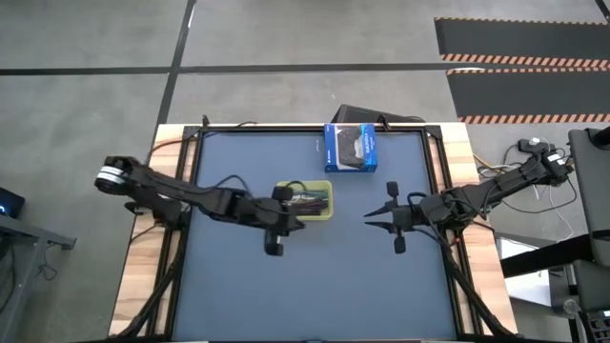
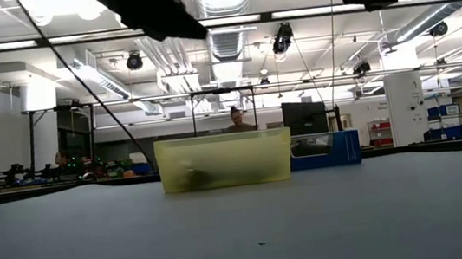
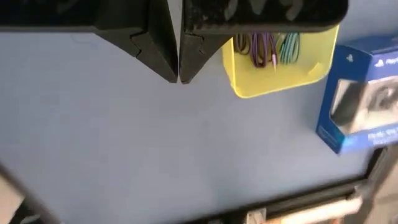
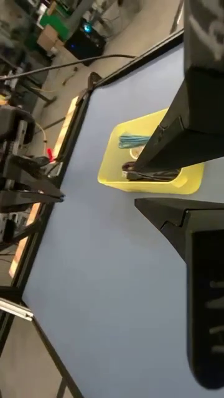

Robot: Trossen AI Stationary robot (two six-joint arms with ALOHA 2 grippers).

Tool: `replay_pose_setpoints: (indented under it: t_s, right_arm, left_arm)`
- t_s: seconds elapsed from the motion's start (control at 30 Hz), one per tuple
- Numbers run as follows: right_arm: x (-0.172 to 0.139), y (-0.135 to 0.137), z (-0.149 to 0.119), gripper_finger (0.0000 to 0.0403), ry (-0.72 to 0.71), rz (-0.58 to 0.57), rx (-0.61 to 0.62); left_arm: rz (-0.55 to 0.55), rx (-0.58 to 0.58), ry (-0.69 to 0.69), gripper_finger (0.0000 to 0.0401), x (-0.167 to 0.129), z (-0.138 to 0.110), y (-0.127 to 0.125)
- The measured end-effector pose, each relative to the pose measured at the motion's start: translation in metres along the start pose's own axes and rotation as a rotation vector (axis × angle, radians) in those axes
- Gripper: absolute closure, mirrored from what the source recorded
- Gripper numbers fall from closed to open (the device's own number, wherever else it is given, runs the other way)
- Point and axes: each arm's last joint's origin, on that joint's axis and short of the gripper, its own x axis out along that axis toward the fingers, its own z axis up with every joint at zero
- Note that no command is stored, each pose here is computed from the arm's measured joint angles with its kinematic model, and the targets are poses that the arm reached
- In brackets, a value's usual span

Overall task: Pick and place USB-C Cables
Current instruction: Return to Home Position

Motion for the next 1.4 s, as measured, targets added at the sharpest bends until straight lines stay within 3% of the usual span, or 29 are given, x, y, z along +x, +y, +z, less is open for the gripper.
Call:
replay_pose_setpoints:
  t_s: [0.37,0.7,1.03,1.27,1.4]
  right_arm:
    - [0.003,-0.006,-0.007,0.0359,-0.046,-0.056,-0.042]
    - [-0.004,-0.022,-0.028,0.0365,-0.025,-0.153,-0.013]
    - [-0.030,-0.024,-0.044,0.0365,-0.129,-0.196,0.010]
    - [-0.061,-0.027,-0.048,0.0365,-0.321,-0.253,0.045]
    - [-0.068,-0.026,-0.052,0.0365,-0.341,-0.259,0.050]
  left_arm:
    - [0.027,-0.102,-0.225,0.0400,-0.078,-0.036,0.010]
    - [0.059,-0.182,-0.420,0.0400,-0.118,-0.075,0.014]
    - [0.108,-0.210,-0.494,0.0400,-0.129,-0.110,0.013]
    - [0.154,-0.234,-0.501,0.0400,-0.128,-0.138,0.012]
    - [0.157,-0.259,-0.531,0.0400,-0.128,-0.149,0.011]
